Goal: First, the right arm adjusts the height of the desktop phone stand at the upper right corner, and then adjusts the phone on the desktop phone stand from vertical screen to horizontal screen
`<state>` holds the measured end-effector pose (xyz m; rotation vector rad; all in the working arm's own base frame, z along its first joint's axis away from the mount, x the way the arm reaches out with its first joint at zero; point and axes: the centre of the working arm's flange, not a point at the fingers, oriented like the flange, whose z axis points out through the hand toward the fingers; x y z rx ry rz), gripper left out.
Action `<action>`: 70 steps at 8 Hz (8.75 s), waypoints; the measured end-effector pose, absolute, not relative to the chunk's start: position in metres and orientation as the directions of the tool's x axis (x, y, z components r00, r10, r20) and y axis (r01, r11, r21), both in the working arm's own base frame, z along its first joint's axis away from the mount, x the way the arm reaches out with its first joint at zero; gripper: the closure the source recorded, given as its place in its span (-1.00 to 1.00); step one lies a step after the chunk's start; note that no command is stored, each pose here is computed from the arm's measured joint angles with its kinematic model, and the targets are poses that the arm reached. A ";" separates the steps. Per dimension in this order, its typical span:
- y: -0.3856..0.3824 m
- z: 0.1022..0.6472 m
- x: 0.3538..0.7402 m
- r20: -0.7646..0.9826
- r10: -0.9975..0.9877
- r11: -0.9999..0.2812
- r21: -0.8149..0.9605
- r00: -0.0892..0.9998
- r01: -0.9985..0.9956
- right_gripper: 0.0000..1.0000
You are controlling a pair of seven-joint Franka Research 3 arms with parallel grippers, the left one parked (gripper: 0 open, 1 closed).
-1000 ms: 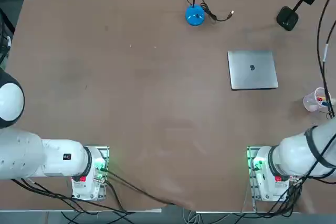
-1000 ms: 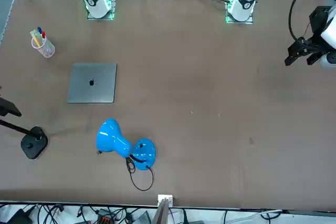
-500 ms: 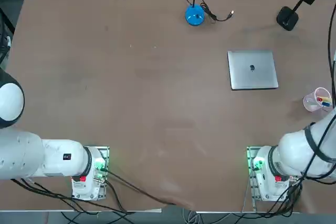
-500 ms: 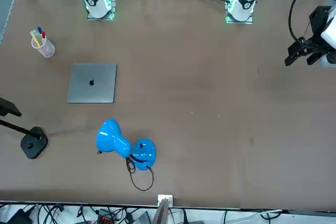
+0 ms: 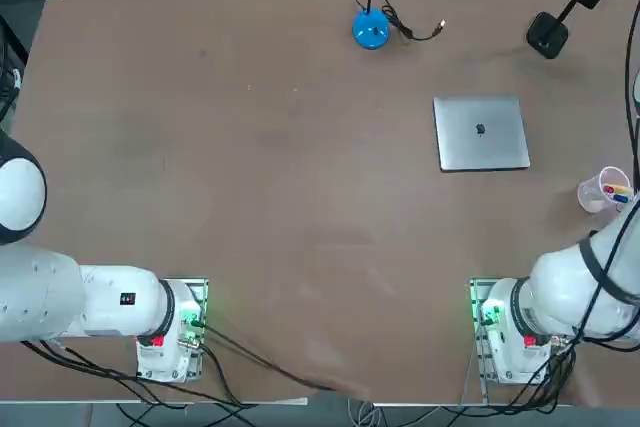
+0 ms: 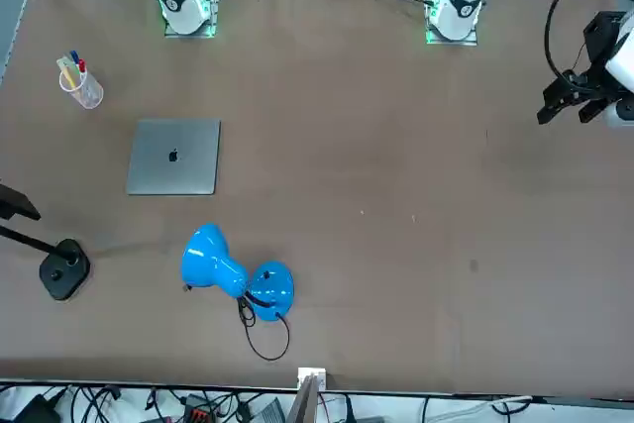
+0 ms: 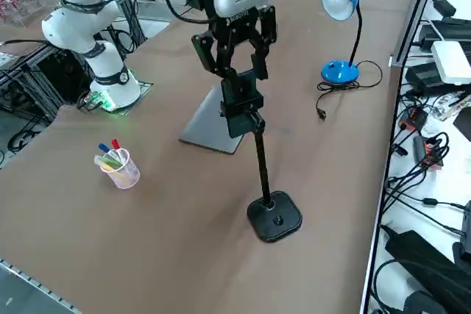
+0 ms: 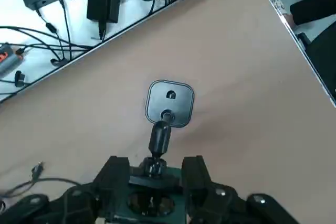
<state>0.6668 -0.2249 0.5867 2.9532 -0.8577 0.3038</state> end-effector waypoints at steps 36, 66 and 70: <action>-0.238 0.481 0.702 0.111 -0.722 -0.687 -0.002 0.682 -0.727 0.43; -0.243 0.391 0.718 0.086 -0.740 -0.669 0.020 0.667 -0.743 0.43; -0.245 0.381 0.719 0.083 -0.741 -0.667 0.024 0.667 -0.744 0.30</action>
